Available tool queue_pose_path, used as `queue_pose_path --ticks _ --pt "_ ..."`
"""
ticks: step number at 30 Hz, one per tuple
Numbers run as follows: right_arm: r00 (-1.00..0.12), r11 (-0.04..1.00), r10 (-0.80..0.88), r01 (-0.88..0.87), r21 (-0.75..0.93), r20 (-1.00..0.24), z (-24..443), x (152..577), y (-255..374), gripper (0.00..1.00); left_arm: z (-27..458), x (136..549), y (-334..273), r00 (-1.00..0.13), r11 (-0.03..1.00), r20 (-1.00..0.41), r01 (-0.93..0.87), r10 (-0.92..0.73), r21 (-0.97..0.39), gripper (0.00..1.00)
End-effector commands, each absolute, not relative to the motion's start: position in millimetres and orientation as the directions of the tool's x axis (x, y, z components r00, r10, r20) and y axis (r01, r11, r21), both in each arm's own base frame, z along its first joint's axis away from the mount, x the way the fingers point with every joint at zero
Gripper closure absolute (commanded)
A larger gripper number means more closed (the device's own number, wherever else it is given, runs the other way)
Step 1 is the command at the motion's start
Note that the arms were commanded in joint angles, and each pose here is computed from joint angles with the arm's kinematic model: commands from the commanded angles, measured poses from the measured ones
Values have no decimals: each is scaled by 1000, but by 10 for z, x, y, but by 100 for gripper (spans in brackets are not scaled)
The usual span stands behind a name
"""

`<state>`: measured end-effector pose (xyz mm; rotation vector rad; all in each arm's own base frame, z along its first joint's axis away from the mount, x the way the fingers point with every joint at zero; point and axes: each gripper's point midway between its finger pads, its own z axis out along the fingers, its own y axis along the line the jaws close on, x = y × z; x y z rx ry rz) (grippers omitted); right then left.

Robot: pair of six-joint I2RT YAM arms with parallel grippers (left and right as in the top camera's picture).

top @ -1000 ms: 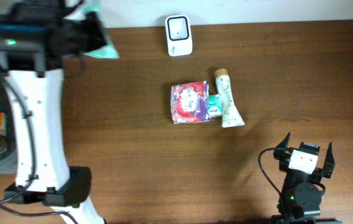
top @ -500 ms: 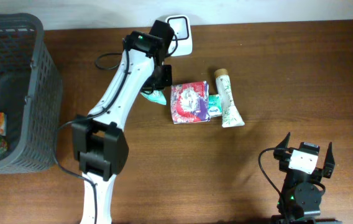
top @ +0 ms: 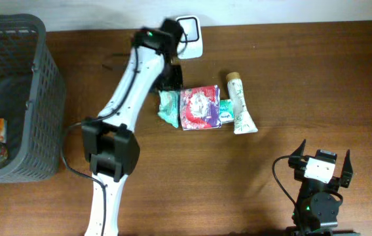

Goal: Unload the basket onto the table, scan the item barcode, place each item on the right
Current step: 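Carry the wipes pack past the scanner and place it left of the red pack, then lower the left gripper into the basket and grasp the green-lidded jar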

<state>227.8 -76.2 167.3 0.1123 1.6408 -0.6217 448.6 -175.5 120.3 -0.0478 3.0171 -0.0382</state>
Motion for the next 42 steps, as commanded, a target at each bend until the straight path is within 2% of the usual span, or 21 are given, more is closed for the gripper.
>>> queue_pose_path --ticks 1,2,3,8,11,16,20,22,24,26,27,30,34,38,41,42 --pt "-190 841 -274 429 -330 -943 1642 2267 -788 1 2343 4621 -1522 -932 990 -349 -61 -102 -127 20" --pt "-190 841 -274 429 -330 -943 1642 2267 -788 1 2526 4609 -1480 -917 989 -386 -49 -98 -136 2" --pt "-190 841 -274 429 -330 -943 1642 2267 -788 1 2814 4571 -1392 -890 989 -446 -34 -96 -146 1" --pt "-190 841 -274 429 -330 -943 1642 2267 -788 1 3737 4374 -465 -721 972 -657 -213 -223 -97 1" --pt "-190 841 -274 429 -330 -943 1642 2267 -788 1 3986 4235 52 -647 941 -701 -323 -299 -103 1" --pt "-190 841 -274 429 -331 -943 1642 2267 -788 1 4008 4125 848 -576 863 -703 -495 -417 -106 1" --pt "-190 841 -274 429 -330 -943 1642 2267 -788 1 3832 3990 1433 -553 782 -662 -618 -506 -81 1" --pt "-190 841 -274 429 -330 -943 1642 2267 -788 1 3578 3881 1760 -557 721 -600 -691 -575 -50 1" --pt "-190 841 -274 429 -330 -943 1642 2267 -788 1 3364 3714 2081 -511 614 -559 -789 -653 3 0" --pt "-190 841 -274 429 -330 -943 1642 2267 -788 1 3035 3386 2512 -418 425 -509 -899 -753 109 1" --pt "-190 841 -274 429 -330 -943 1642 2267 -788 2 2856 3262 2616 -383 365 -467 -921 -797 134 1" --pt "-190 841 -274 429 -330 -943 1642 2267 -788 2 2350 2979 2894 -339 276 -369 -937 -866 213 1" --pt "-190 841 -274 429 -331 -943 1642 2267 -788 1 1862 2796 3095 -301 225 -311 -940 -901 257 1" --pt "-190 841 -274 429 -331 -943 1642 2267 -788 1 1661 2810 3165 -291 215 -316 -943 -903 254 1" --pt "-190 841 -274 429 -330 -943 1642 2267 -788 1 1588 2845 3192 -306 230 -321 -940 -896 252 1" --pt "-190 841 -274 429 -330 -943 1642 2267 -788 2 1575 2865 3200 -357 282 -309 -923 -881 263 1"
